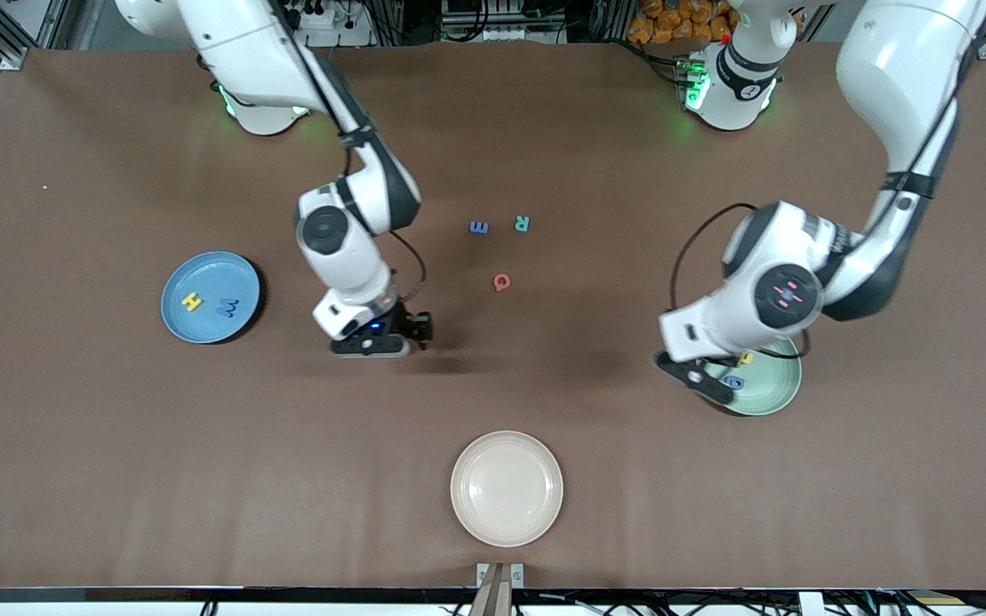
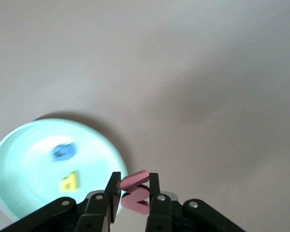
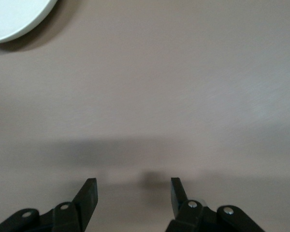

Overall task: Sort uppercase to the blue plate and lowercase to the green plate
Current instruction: 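Place the m on the green plate while the right gripper reaches Q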

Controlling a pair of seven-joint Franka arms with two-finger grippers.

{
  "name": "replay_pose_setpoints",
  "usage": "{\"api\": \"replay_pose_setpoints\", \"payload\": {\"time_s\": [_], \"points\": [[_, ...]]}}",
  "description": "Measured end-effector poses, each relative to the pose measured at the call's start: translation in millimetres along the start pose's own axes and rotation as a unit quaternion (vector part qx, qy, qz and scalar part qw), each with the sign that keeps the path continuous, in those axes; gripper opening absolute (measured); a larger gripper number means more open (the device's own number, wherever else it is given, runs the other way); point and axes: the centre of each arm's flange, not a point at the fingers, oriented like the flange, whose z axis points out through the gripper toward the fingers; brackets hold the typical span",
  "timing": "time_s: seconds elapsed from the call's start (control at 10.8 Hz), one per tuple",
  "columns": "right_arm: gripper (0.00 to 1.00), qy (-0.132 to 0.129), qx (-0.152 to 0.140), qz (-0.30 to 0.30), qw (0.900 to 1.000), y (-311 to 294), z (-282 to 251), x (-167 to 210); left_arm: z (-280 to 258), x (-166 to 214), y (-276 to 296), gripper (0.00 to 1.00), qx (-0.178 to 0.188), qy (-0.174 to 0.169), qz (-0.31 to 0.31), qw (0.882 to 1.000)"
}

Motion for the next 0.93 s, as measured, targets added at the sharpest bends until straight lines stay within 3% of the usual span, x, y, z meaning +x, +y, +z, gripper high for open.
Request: {"api": "replay_pose_setpoints", "payload": {"time_s": [0.37, 0.56, 0.83, 0.93], "points": [[0.68, -0.004, -0.022, 0.086, 0.996, -85.2, 32.5, -58.4, 58.1, -25.1, -103.5, 0.28, -0.011, -0.012, -0.070, 0.997], [0.68, -0.026, -0.045, 0.107, 0.993, -112.0, 36.6, -73.9, 71.7, -27.4, -114.8, 0.48, -0.011, -0.013, -0.079, 0.997], [0.66, -0.051, -0.061, 0.101, 0.992, -124.3, 40.9, -92.0, 59.1, -25.9, -129.0, 0.91, 0.003, -0.002, -0.048, 0.999], [0.66, -0.059, -0.066, 0.095, 0.992, -126.0, 42.4, -97.6, 53.7, -26.0, -137.3, 1.00, 0.007, 0.004, -0.045, 0.999]]}}
